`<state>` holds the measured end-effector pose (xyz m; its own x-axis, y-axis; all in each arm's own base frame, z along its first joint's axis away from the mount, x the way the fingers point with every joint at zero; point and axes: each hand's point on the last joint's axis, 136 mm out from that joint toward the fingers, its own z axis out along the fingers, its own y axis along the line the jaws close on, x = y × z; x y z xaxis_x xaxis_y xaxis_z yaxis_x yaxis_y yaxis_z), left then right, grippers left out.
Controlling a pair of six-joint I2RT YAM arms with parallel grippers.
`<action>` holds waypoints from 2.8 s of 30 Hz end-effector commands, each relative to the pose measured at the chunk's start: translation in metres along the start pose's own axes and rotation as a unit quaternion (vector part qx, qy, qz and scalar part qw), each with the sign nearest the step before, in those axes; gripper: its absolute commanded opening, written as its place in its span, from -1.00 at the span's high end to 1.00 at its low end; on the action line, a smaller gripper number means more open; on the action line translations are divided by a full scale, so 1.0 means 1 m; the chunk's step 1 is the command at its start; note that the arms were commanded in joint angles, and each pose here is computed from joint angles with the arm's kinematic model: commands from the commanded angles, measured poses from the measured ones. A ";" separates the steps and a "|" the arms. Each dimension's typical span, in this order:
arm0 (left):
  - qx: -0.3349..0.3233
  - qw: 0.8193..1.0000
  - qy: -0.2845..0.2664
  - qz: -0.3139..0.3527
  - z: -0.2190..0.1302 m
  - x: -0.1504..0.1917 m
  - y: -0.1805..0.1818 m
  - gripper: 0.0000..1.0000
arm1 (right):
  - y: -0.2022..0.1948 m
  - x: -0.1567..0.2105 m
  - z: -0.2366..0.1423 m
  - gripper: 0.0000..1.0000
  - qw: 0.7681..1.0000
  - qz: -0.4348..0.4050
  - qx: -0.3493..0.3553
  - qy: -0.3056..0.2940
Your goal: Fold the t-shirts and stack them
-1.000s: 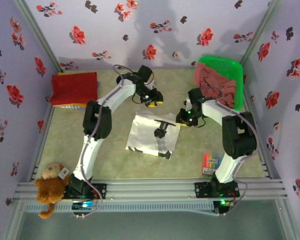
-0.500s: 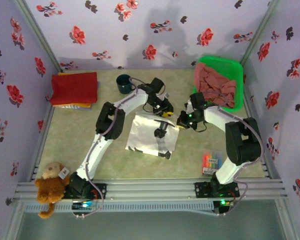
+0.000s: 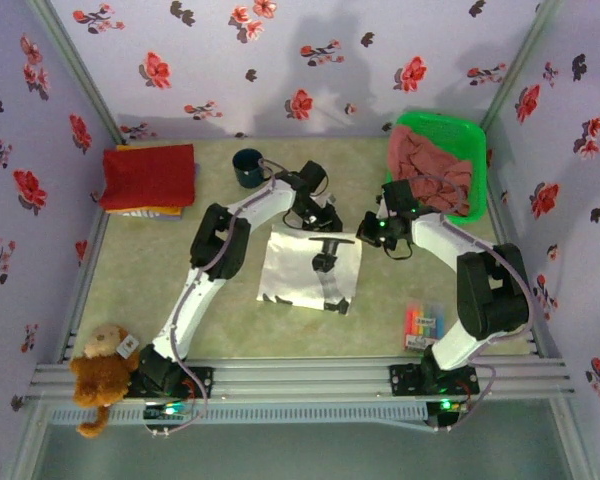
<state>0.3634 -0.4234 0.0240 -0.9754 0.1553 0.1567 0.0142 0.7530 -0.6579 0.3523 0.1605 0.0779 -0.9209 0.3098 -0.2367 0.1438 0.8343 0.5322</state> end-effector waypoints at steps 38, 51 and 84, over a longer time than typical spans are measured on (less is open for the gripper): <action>-0.052 0.998 -0.034 -0.011 -0.079 0.014 0.014 0.00 | -0.028 0.002 0.084 1.00 0.995 -0.007 0.070 0.065; -0.198 0.975 -0.100 0.027 -0.179 0.070 0.069 -0.13 | -0.036 0.010 0.084 1.00 0.993 -0.020 0.080 0.080; -0.158 0.982 -0.100 0.007 -0.137 0.066 0.089 0.03 | -0.045 0.013 0.081 1.00 0.992 -0.020 0.092 0.089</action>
<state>0.3325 -0.2645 0.0631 -0.9988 0.0484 0.0021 0.0429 0.9035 -0.4264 0.3944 0.1875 0.0237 -0.9526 0.2134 -0.2170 0.0842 0.8700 0.4859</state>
